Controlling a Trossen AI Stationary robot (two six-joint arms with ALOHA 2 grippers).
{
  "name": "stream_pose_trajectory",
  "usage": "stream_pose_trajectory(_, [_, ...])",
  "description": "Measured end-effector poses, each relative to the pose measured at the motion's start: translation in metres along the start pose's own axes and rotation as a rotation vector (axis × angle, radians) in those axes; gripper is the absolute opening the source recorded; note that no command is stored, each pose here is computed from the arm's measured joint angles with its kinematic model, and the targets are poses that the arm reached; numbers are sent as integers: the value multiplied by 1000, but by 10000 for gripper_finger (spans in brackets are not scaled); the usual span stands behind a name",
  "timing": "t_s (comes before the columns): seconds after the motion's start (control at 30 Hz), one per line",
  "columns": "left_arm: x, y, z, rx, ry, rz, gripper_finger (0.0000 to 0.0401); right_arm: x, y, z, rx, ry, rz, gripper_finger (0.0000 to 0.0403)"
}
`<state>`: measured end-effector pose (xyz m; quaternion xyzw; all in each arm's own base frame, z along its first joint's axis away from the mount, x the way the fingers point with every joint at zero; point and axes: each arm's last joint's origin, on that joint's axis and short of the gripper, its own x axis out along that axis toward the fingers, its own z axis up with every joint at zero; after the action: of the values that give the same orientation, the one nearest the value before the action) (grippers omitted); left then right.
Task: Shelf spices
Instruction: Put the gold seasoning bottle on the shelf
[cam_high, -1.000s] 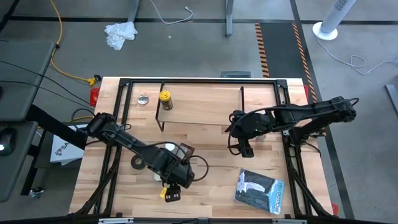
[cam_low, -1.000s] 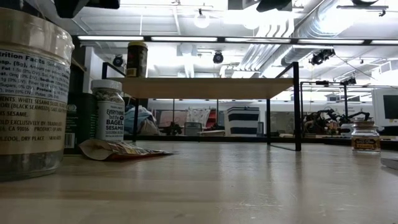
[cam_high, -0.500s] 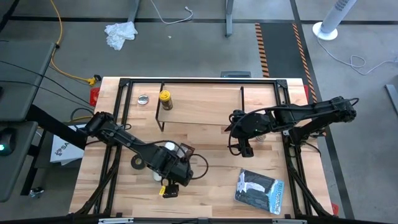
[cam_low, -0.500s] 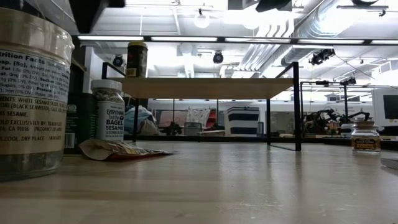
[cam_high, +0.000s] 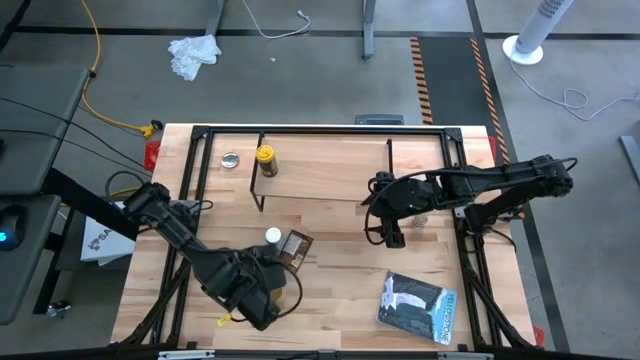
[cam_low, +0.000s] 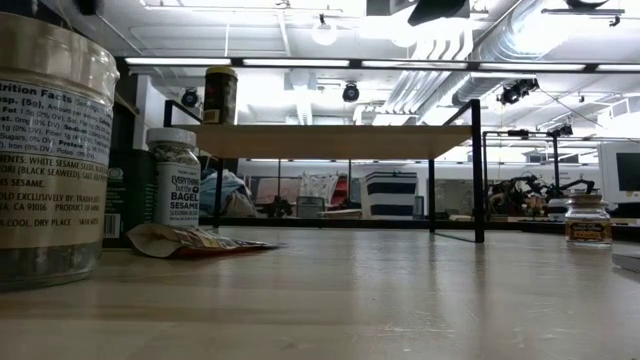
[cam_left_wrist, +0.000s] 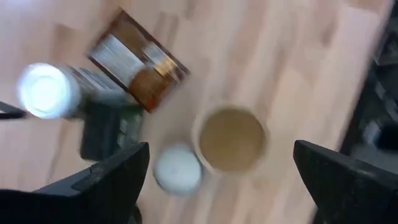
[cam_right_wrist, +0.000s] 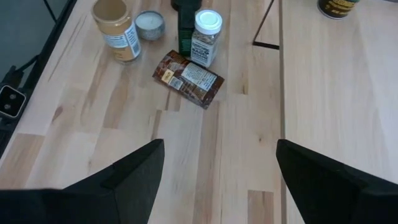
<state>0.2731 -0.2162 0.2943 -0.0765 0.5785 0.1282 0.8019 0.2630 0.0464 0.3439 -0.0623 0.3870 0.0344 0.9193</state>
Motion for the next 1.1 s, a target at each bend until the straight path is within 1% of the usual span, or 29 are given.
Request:
stream_pose_trajectory(0.07, [-2,-3,-4,40,46,-36,391,0,-1,0,4,0,-4,307])
stream_pose_trajectory(0.13, [-2,-5,-8,44,54,-36,391,0,-3,0,11,1,-8,307])
stream_pose_trajectory(0.27, [-1,-6,-8,-47,88,-62,391,0,-5,0,20,1,-12,307])
stream_pose_trajectory(0.4, [-1,-7,-9,-58,118,-81,391,0,-5,1,20,-6,-24,307])
stream_pose_trajectory(0.5, [-1,-7,-10,-30,126,-76,391,0,-5,1,29,-7,-25,307])
stream_pose_trajectory(0.6, [1,-6,-8,-18,82,-37,391,0,-5,1,50,-7,-25,307])
stream_pose_trajectory(0.67, [8,-5,-7,34,67,-18,391,0,-5,1,62,-8,-26,307])
stream_pose_trajectory(0.73, [17,-2,-6,87,84,-3,391,0,-5,1,66,-8,-27,307])
stream_pose_trajectory(0.9, [36,3,0,118,93,-32,391,0,-5,1,66,-8,-26,307])
stream_pose_trajectory(0.93, [39,2,2,126,85,-51,391,0,-5,1,65,-8,-26,307])
stream_pose_trajectory(1.0, [42,0,5,135,78,-93,391,0,-5,1,65,-8,-26,307])
stream_pose_trajectory(1.1, [43,0,6,150,81,-114,391,0,-5,1,65,-8,-26,307])
